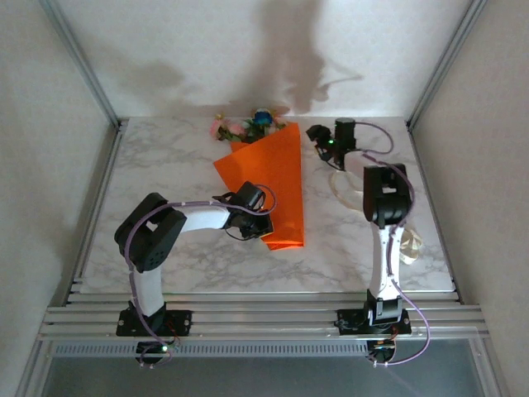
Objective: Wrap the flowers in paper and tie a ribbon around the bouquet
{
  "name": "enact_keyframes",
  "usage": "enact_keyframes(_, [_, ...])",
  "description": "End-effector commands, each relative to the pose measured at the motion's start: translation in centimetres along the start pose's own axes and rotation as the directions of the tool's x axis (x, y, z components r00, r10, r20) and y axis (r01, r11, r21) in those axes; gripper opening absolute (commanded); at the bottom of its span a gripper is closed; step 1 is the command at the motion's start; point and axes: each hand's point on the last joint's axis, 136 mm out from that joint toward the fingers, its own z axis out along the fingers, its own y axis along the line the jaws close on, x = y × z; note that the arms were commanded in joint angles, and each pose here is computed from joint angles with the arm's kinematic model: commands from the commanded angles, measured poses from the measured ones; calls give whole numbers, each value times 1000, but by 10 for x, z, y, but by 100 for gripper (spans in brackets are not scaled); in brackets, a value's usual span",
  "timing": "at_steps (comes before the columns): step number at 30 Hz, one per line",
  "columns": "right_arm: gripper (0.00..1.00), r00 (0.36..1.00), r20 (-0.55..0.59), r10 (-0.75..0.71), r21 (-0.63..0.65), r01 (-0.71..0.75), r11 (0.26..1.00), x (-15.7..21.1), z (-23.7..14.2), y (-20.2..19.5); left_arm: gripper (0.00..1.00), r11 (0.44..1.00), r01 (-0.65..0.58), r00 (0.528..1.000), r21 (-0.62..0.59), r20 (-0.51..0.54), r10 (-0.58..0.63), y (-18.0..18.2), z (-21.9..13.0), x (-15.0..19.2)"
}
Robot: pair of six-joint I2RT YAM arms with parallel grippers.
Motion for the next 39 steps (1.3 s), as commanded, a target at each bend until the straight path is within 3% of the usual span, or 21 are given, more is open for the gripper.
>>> enact_keyframes(1, [58,986,162,46,349,-101,932,-37,-101,-46,7,886,112,991,-449,-21,-136,135,4,22])
enact_keyframes(4, [57,978,167,122,593,-198,781,-17,-179,-95,7,894,119,991,-432,-9,-136,133,2,14])
enact_keyframes(7, [53,995,88,48,691,-96,716,-2,-230,-118,7,900,119,992,-418,3,-130,132,0,6])
enact_keyframes(10, [61,992,-79,-95,753,122,647,15,-254,-143,7,910,119,992,-397,17,-122,128,-2,-3])
enact_keyframes(14, [71,968,-243,-58,779,231,583,47,-264,-174,7,922,112,993,-371,23,-112,122,-1,-12])
enact_keyframes(18, [74,989,-106,105,794,21,607,56,-277,-194,7,928,104,994,-358,23,-103,118,0,-17])
enact_keyframes(20, [72,989,-15,145,745,-86,662,42,-270,-194,7,929,107,994,-353,27,-105,117,-1,-19])
enact_keyframes(27, [69,913,216,346,628,-401,667,1,-245,-195,7,929,108,994,-355,27,-106,118,-4,-19])
enact_keyframes(31, [66,861,306,406,578,-507,639,-18,-234,-190,6,929,111,994,-354,31,-107,117,-5,-19])
enact_keyframes(35, [63,788,355,503,591,-606,533,-10,-223,-207,6,930,116,993,-348,35,-111,116,-5,-20])
enact_keyframes(39, [63,748,395,534,578,-653,488,-16,-210,-217,6,932,120,993,-343,40,-113,114,-6,-21])
